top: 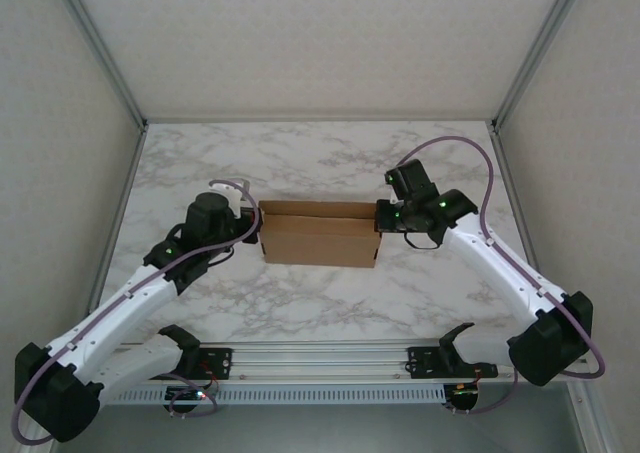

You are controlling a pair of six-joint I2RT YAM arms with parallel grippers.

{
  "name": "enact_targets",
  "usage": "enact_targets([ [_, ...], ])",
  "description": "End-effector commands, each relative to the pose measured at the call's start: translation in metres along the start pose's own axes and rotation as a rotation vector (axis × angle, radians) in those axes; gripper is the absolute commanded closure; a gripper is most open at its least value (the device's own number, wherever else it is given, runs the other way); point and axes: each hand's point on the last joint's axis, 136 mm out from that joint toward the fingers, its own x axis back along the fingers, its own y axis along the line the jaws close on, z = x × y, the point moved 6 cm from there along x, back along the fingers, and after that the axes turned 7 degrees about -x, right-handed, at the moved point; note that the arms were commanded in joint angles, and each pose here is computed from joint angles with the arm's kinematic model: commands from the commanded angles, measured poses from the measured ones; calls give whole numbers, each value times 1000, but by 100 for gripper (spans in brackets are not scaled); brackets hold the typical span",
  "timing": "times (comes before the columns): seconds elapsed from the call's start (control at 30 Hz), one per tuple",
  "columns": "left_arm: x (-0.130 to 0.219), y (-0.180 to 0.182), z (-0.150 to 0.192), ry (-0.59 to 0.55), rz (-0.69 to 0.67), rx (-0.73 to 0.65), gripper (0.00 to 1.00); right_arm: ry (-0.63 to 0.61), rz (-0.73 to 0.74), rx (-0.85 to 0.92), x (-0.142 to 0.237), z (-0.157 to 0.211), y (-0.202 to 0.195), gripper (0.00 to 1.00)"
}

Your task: Fold the paper box

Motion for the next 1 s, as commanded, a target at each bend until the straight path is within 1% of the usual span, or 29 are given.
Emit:
enact_targets([
  [0.0, 4, 1, 1, -31, -12, 20, 100, -43, -18, -8, 3, -11, 9, 100],
  [0.17, 2, 6, 13, -22, -21, 14, 100, -47, 15, 11, -10, -11, 5, 100],
  [0.4, 2, 8, 19, -18, -32, 8, 100, -33, 21, 7, -22, -8, 3, 100],
  [0.53, 4, 8, 21, -18, -20, 33, 100, -45, 28, 9, -22, -8, 1, 100],
  [0.77, 5, 6, 21, -22, 1, 115, 100, -69, 30, 9, -19, -7, -2, 100],
  [0.97, 8, 6, 21, -28, -2, 130, 100, -76, 29, 1, -18, -5, -4, 100],
])
